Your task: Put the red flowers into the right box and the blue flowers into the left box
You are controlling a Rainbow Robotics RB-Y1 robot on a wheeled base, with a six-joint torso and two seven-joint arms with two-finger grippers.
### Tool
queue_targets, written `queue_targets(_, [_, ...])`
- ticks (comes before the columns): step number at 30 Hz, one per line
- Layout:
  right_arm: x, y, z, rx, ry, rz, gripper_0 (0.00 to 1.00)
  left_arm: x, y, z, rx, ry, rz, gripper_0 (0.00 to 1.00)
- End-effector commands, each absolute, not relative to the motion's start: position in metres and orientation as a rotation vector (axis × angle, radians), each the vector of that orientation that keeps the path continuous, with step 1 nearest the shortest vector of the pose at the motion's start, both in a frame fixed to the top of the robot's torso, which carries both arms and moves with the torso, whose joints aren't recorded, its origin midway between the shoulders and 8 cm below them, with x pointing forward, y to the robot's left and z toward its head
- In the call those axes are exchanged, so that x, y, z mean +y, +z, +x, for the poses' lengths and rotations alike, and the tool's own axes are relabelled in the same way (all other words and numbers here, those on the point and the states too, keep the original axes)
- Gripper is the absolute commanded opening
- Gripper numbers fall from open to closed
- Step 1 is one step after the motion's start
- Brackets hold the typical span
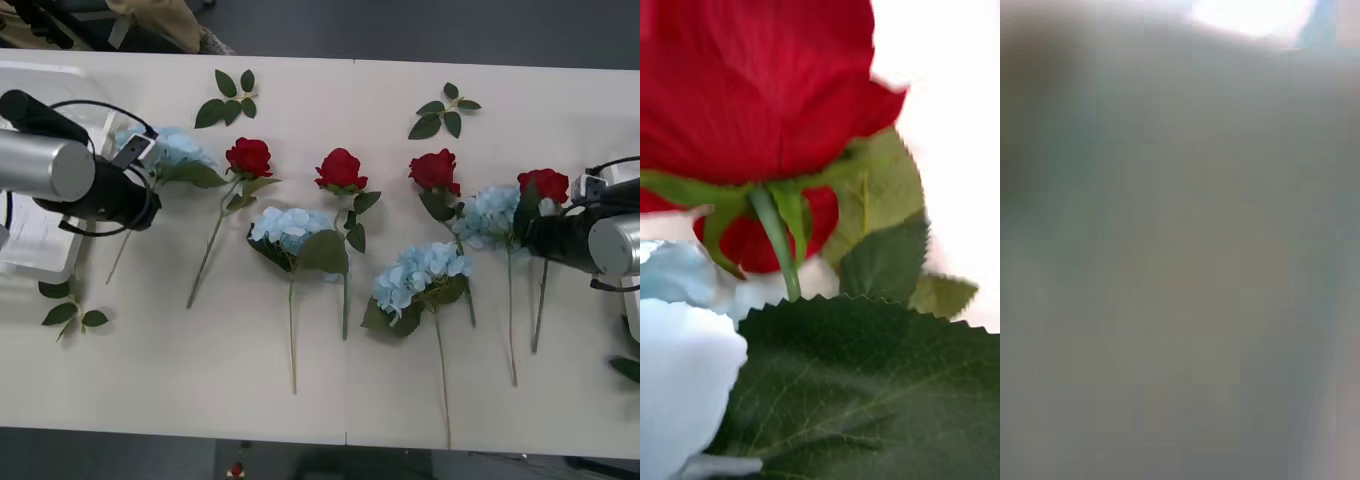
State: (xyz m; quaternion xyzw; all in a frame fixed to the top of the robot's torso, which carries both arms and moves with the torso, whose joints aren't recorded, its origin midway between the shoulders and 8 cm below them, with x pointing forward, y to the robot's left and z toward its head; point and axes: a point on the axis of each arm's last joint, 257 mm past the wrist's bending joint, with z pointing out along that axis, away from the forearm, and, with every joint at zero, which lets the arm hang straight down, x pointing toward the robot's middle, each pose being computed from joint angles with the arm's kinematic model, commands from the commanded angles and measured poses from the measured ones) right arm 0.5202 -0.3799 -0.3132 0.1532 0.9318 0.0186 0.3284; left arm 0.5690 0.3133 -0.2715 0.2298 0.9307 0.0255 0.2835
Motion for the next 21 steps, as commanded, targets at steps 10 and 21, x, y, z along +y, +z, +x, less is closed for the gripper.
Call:
queue_targets(10, [-0.392, -0.305, 0.550, 2.400, -0.016, 0.288, 0.81, 0.375, -0.096, 0.540, 2.412, 0.381, 0.800, 0.00])
queue_targets(21, [-0.396, -0.309, 0.550, 2.401, -0.025, 0.280, 0.00, 0.522, -0.060, 0.522, 2.543, 0.730, 0.629, 0.00])
